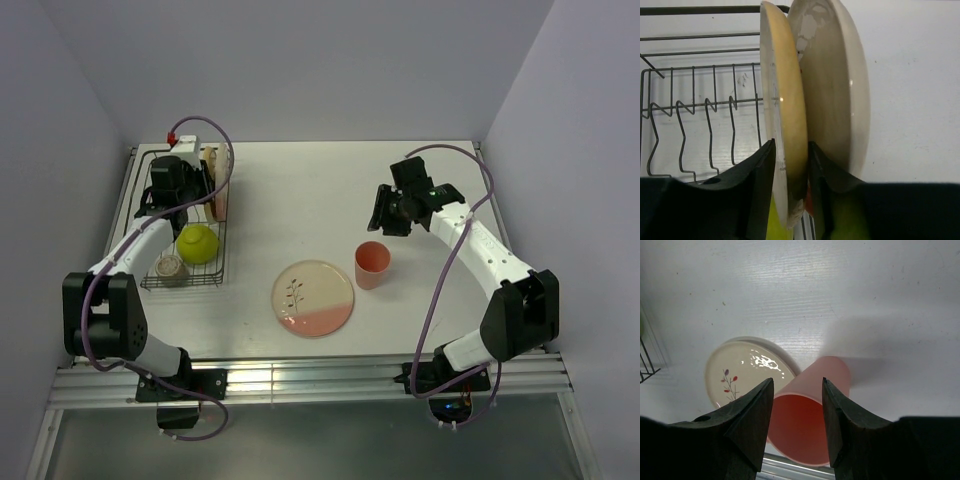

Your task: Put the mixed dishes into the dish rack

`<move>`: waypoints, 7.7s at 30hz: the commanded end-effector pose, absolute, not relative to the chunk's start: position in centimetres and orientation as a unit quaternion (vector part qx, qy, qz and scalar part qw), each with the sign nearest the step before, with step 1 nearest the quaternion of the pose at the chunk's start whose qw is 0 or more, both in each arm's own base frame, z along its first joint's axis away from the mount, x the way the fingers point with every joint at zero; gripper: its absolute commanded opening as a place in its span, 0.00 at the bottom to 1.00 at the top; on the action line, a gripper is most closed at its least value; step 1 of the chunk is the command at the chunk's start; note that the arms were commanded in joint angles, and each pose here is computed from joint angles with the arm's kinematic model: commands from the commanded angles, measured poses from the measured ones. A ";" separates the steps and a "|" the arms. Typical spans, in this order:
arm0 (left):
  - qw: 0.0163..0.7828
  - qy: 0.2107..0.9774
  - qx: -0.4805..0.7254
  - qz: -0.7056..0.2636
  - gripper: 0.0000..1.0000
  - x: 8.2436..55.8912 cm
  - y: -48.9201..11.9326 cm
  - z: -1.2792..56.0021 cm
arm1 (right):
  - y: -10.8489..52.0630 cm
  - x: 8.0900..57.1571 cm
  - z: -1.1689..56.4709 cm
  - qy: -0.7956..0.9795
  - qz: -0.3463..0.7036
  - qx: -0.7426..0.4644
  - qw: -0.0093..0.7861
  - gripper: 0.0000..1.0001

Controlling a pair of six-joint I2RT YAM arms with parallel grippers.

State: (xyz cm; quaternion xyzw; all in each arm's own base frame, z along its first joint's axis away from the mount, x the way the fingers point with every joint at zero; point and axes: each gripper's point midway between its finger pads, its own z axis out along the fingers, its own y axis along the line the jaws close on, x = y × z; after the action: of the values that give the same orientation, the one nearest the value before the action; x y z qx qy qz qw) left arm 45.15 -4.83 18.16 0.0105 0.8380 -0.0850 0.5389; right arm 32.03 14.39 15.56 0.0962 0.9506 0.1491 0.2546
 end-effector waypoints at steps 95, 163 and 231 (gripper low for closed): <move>0.487 0.832 0.134 -0.230 0.56 9.5 -25.5 19.0 | 27.4 14.2 0.0 0.958 0.073 0.174 0.215 0.34; 0.452 0.817 0.347 0.088 0.66 5.1 -27.5 5.2 | 30.3 11.0 12.2 0.937 0.272 0.091 0.199 0.00; 0.797 0.599 -0.063 -0.049 0.00 40.4 -2.7 47.6 | 14.5 15.2 25.2 0.854 0.237 0.132 0.445 0.79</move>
State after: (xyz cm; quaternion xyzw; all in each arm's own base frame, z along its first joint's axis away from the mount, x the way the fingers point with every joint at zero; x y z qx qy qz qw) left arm 40.14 -3.93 41.33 -0.0213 0.6682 0.0370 0.7427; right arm 14.40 14.85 24.43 0.1277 0.8644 0.2415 0.4221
